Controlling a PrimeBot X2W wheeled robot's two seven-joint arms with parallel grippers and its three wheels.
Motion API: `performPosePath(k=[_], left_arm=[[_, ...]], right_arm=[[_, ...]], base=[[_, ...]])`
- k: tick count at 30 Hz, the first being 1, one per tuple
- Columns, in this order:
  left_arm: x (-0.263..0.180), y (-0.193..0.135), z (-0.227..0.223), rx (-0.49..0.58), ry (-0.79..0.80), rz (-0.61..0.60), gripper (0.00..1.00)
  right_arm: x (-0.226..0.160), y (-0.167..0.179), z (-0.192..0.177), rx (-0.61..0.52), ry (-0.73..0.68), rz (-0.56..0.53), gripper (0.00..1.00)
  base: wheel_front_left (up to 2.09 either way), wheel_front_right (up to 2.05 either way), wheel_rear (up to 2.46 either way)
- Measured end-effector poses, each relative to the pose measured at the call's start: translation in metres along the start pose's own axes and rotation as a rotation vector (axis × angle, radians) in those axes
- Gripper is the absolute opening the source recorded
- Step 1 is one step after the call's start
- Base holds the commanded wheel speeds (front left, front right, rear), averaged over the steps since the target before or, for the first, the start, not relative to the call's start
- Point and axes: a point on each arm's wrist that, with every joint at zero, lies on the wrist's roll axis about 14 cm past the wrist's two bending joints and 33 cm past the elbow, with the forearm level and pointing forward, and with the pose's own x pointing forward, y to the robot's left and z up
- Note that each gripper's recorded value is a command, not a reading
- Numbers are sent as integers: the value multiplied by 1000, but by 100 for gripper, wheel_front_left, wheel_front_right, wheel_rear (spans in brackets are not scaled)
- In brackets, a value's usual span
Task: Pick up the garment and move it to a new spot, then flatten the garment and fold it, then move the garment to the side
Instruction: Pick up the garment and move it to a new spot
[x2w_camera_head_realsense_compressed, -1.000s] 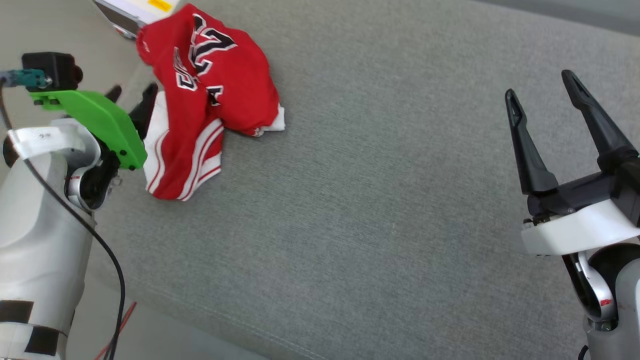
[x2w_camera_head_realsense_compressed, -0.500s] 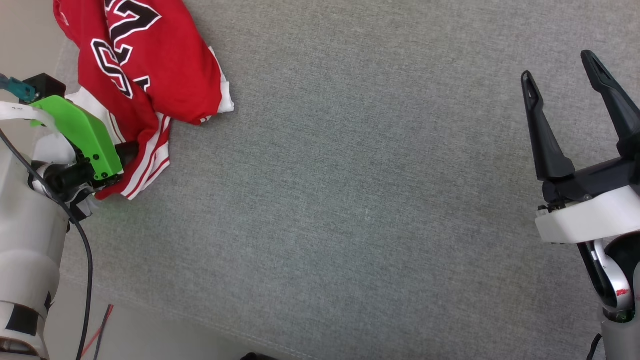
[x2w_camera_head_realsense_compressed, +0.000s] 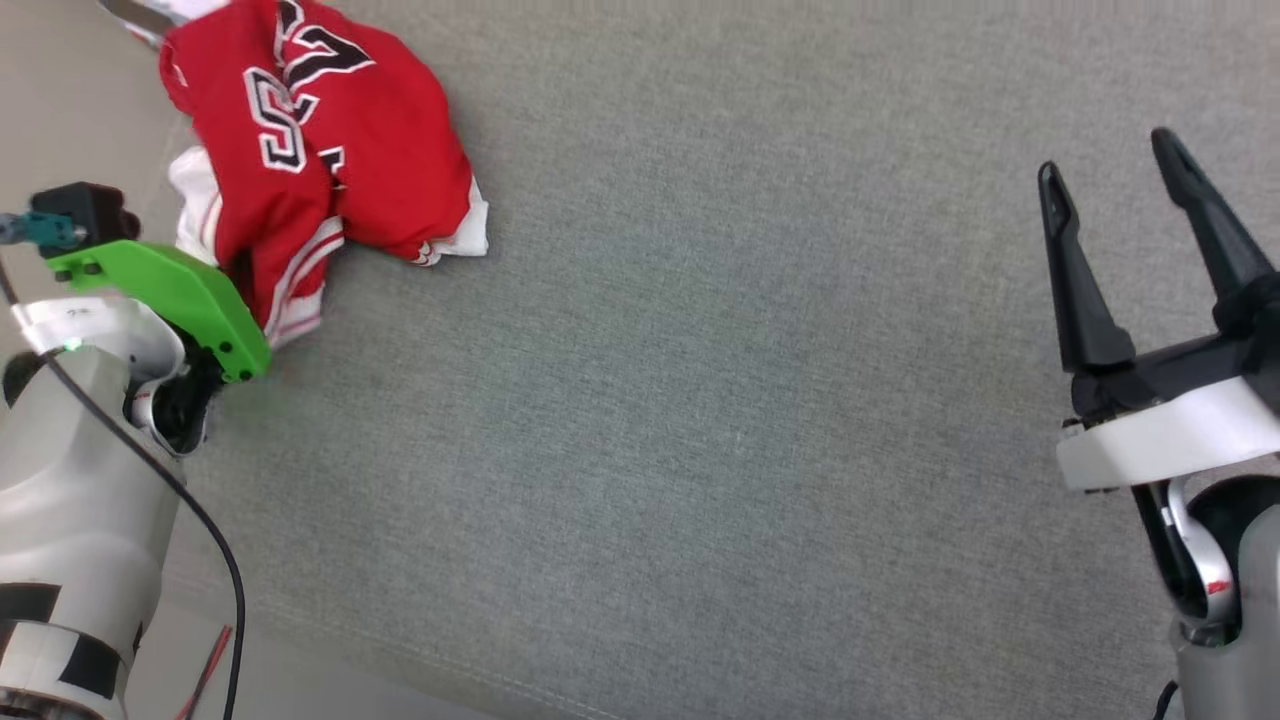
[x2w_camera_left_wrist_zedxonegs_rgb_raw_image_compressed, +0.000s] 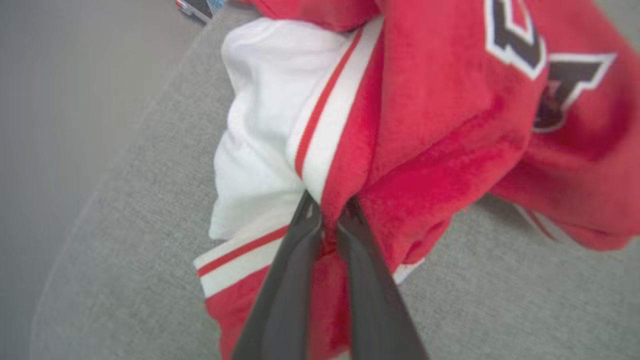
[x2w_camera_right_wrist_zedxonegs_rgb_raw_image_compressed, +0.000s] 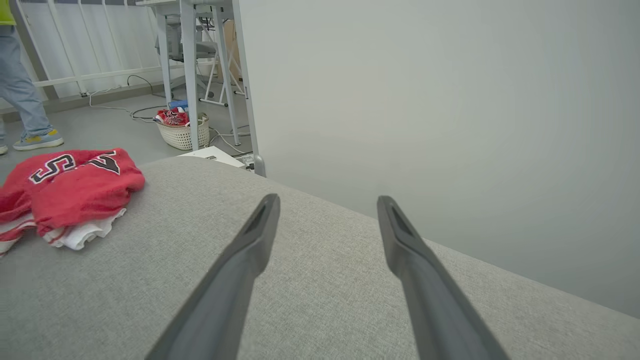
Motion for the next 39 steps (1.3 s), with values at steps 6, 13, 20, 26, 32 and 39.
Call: performPosePath(k=[6, 13, 20, 26, 32, 39], left_arm=[[-34, -3, 72, 51, -338, -35, 0], [-77, -41, 128, 150, -582, -158, 0], [-101, -125, 122, 180, -637, -389, 0], [-126, -219, 89, 216, -593, -643, 0], [-175, -322, 44, 256, -523, -956, 0], [-234, -409, -9, 321, -427, -1258, 0]], right_arm=[[-16, 10, 18, 30, -34, -27, 100], [-44, 13, 39, 27, -68, -75, 100], [-82, -3, 53, 2, -78, -167, 100], [-118, -27, 64, -24, -90, -278, 100], [-156, -52, 75, -34, -107, -396, 100], [-193, -79, 80, -44, -116, -520, 100]], base=[[0, 0, 0], [0, 0, 0], [0, 0, 0], [0, 0, 0], [0, 0, 0], [0, 0, 0]])
